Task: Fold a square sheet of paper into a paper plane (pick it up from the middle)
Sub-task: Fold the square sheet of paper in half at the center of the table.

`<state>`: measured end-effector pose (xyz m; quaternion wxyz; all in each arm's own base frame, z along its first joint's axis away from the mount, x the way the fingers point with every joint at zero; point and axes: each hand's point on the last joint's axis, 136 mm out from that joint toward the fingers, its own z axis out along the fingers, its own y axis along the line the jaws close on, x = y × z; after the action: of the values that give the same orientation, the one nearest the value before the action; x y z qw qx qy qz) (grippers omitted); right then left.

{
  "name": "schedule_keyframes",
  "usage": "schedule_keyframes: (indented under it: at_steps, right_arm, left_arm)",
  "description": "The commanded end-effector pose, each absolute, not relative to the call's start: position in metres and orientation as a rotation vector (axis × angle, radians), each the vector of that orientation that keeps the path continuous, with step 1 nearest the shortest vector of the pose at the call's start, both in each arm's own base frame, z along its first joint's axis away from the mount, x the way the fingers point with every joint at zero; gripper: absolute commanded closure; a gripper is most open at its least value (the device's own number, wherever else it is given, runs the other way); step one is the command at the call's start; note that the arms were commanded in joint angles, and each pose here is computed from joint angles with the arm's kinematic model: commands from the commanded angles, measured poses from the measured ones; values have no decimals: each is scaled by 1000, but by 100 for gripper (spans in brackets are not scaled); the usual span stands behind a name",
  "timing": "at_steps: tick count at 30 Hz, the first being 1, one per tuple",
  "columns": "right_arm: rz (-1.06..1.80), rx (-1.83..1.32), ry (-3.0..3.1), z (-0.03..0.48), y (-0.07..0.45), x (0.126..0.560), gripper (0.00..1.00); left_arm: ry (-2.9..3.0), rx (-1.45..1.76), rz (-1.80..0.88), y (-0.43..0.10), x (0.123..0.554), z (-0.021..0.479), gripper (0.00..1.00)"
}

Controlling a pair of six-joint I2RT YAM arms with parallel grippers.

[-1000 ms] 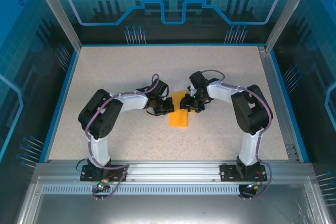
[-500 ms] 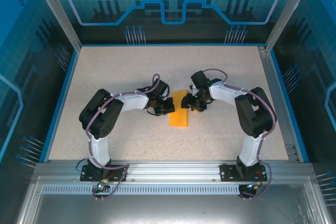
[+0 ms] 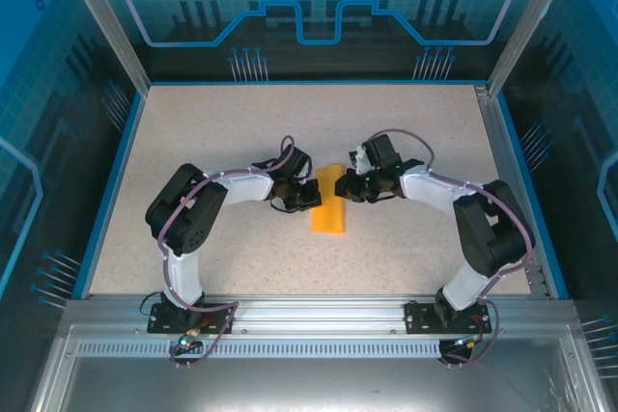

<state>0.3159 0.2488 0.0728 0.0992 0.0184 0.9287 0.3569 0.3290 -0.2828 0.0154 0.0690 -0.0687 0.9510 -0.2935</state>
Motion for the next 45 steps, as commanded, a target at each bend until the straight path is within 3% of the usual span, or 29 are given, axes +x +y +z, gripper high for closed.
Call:
schedule_keyframes:
  at_steps: [1,26,37,45]
  right_arm:
    - [1123,40,2768,59,259,311,89]
    - [1012,204,2901,-9,208,290,89]
    - [1159,106,2773,38,228,294,87]
    - [1181,126,2824,14,235,280,87]
  left_arm:
    - [2930,-191,-798,-276,317,-1,100]
    - [2935,-192,-797,-276,316,-2,100]
    - [2936,-191,-797,-276,316,-2,100]
    - [2937,-187,-798,-276,316,-1,100]
